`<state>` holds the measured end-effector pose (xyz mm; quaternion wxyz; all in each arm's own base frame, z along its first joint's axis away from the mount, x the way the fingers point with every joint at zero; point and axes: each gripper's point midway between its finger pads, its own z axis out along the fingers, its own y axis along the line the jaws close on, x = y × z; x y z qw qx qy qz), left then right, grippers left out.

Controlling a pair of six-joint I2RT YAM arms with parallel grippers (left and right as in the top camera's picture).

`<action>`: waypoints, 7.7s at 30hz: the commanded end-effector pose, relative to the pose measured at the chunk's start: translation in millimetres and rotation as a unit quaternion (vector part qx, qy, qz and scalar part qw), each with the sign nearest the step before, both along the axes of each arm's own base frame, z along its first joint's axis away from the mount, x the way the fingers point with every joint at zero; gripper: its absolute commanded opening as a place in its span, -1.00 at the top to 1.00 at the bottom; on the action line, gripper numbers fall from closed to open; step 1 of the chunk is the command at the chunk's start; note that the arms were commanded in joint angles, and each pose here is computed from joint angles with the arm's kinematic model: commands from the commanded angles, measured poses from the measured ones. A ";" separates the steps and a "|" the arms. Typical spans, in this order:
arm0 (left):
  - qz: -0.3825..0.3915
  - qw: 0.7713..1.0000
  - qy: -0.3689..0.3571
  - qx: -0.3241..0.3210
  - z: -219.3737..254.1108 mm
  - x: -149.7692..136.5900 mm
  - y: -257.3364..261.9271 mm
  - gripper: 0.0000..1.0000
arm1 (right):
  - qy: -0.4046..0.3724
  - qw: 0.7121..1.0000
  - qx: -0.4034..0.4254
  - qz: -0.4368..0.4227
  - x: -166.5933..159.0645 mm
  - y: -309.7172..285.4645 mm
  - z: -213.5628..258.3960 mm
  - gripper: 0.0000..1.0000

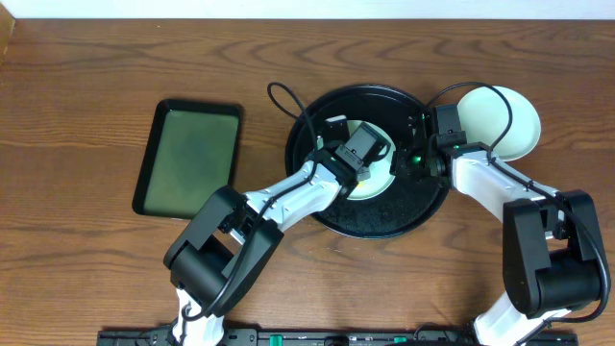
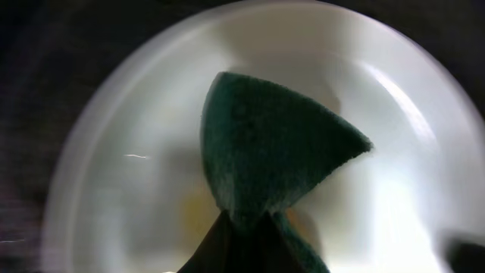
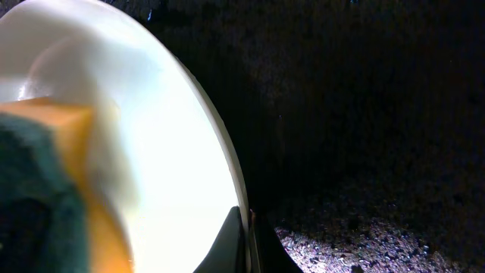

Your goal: Clean dirty plates on tray and stack at the side

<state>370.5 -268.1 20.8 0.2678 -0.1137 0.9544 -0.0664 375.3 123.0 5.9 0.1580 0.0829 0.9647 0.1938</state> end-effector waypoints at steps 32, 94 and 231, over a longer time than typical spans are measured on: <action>-0.023 0.996 -0.011 -0.081 -25.9 21.6 -27.1 0.85 | 0.017 0.999 -0.026 -0.009 -5.0 -10.7 -11.6 0.98; 0.245 0.962 0.116 0.038 27.1 15.1 318.3 -0.08 | -0.312 0.747 -0.582 0.076 25.1 -20.0 262.4 0.98; 0.264 0.964 0.041 0.018 141.6 -29.6 324.4 -0.61 | -0.474 0.877 -0.070 0.043 -120.7 -67.6 108.6 -0.98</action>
